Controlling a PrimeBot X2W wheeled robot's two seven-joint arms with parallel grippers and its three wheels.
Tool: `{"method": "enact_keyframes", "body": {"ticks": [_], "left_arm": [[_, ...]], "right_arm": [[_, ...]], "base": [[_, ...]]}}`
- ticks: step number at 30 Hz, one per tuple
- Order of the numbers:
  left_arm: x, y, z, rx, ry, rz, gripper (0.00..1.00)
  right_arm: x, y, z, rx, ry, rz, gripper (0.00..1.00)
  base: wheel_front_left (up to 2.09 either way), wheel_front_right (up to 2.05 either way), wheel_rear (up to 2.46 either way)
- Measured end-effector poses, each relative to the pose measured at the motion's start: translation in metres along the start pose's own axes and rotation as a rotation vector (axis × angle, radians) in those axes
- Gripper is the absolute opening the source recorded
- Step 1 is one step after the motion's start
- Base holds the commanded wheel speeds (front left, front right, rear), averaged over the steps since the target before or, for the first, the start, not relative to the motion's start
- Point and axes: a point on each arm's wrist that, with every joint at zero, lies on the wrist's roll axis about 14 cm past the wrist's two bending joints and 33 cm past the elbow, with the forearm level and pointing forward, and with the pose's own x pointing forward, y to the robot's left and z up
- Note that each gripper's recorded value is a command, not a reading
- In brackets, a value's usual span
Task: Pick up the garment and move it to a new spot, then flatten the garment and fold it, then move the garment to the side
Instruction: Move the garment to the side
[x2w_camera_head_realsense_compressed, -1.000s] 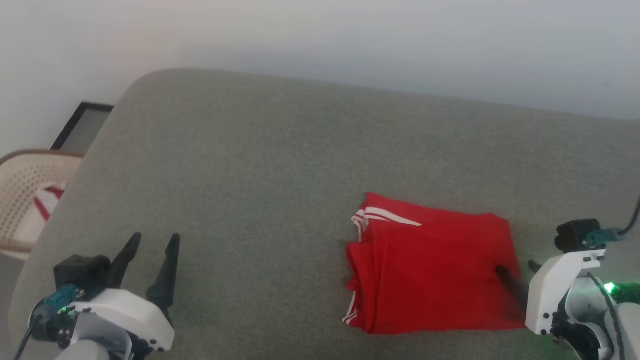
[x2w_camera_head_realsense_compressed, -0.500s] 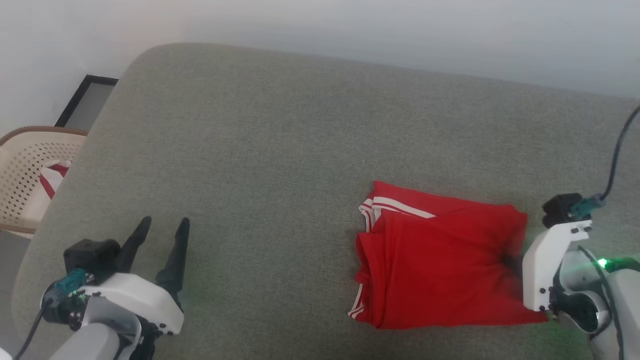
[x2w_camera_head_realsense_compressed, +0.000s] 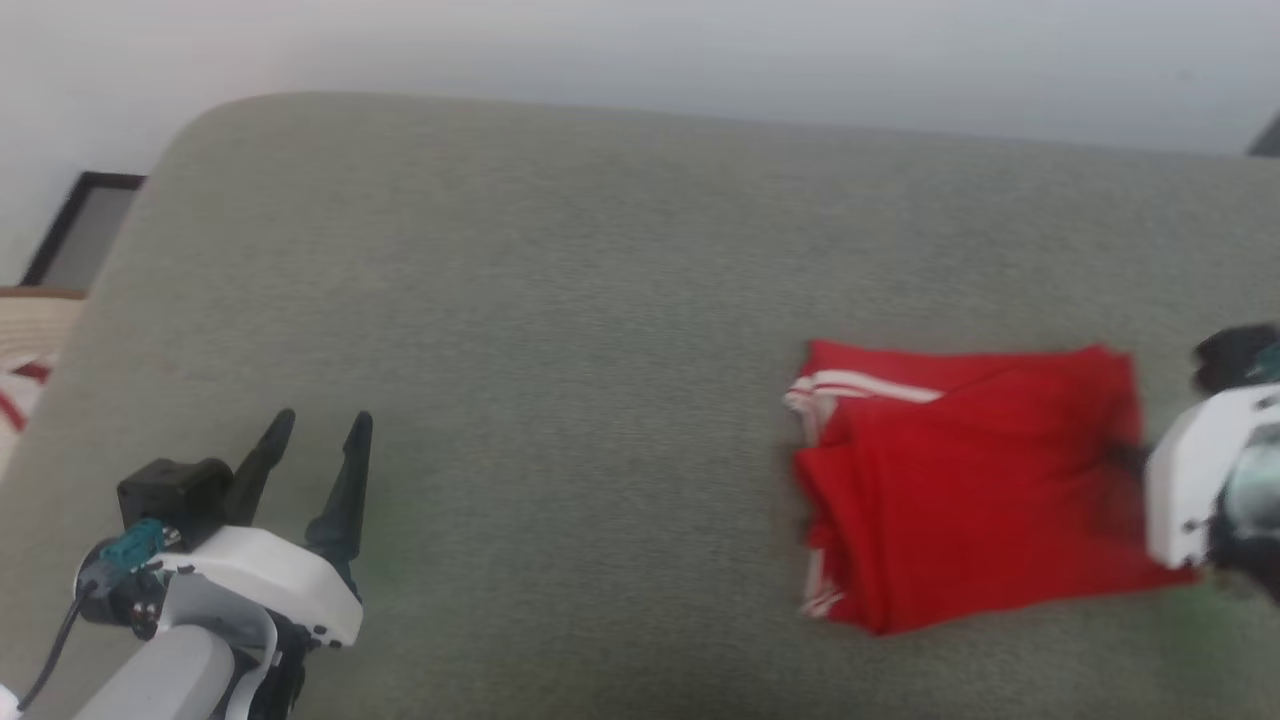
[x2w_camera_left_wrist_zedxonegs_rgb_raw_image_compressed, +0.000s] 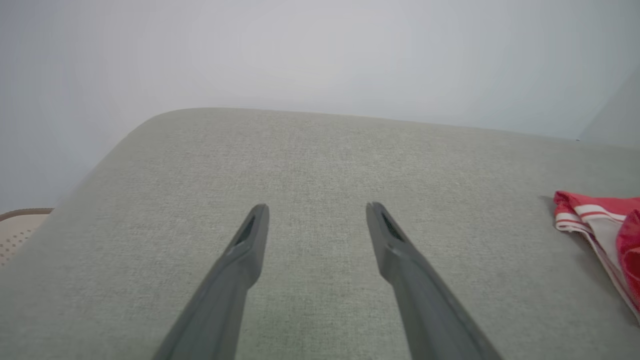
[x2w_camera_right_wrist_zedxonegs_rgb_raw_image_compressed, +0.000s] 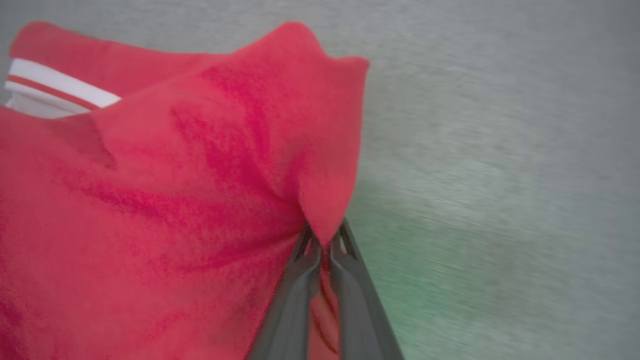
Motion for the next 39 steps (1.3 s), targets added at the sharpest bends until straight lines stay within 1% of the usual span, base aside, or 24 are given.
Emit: {"method": "enact_keyframes", "body": {"ticks": [3,9,13,15,20,21,26,33,39], "left_arm": [[0.012,-0.012,0.000,0.012,-0.003,-0.039,1.00],[0.039,-0.044,-0.002,0.025,0.003,-0.130,1.00],[0.056,-0.066,-0.007,0.033,0.016,-0.191,1.00],[0.065,-0.075,-0.008,0.036,0.018,-0.220,1.00],[0.082,-0.099,-0.017,0.042,0.038,-0.286,1.00],[0.082,-0.099,-0.017,0.042,0.038,-0.286,1.00],[0.098,-0.120,-0.026,0.058,0.056,-0.346,1.00],[0.121,-0.152,-0.043,0.070,0.090,-0.437,1.00],[0.133,-0.167,-0.053,0.070,0.109,-0.475,1.00]], "right_arm": [[-0.014,-0.031,0.011,0.005,-0.040,-0.072,0.00],[-0.043,-0.096,0.022,0.028,-0.093,-0.226,0.00],[-0.066,-0.139,0.027,0.015,-0.122,-0.342,0.00],[-0.075,-0.158,0.027,0.021,-0.133,-0.393,0.00],[-0.100,-0.203,0.029,-0.007,-0.147,-0.531,0.00],[-0.100,-0.203,0.029,-0.007,-0.147,-0.531,0.00],[-0.117,-0.237,0.021,-0.008,-0.136,-0.635,0.00],[-0.124,-0.272,0.005,-0.024,-0.092,-0.749,0.00],[-0.115,-0.280,-0.002,-0.066,-0.067,-0.781,0.00]], "base": [[0.00,0.00,0.00],[0.00,0.00,0.00],[0.00,0.00,0.00],[0.00,0.00,0.00],[0.00,0.00,0.00],[0.00,0.00,0.00],[0.00,0.00,0.00],[0.00,0.00,0.00],[0.00,0.00,0.00]]}}
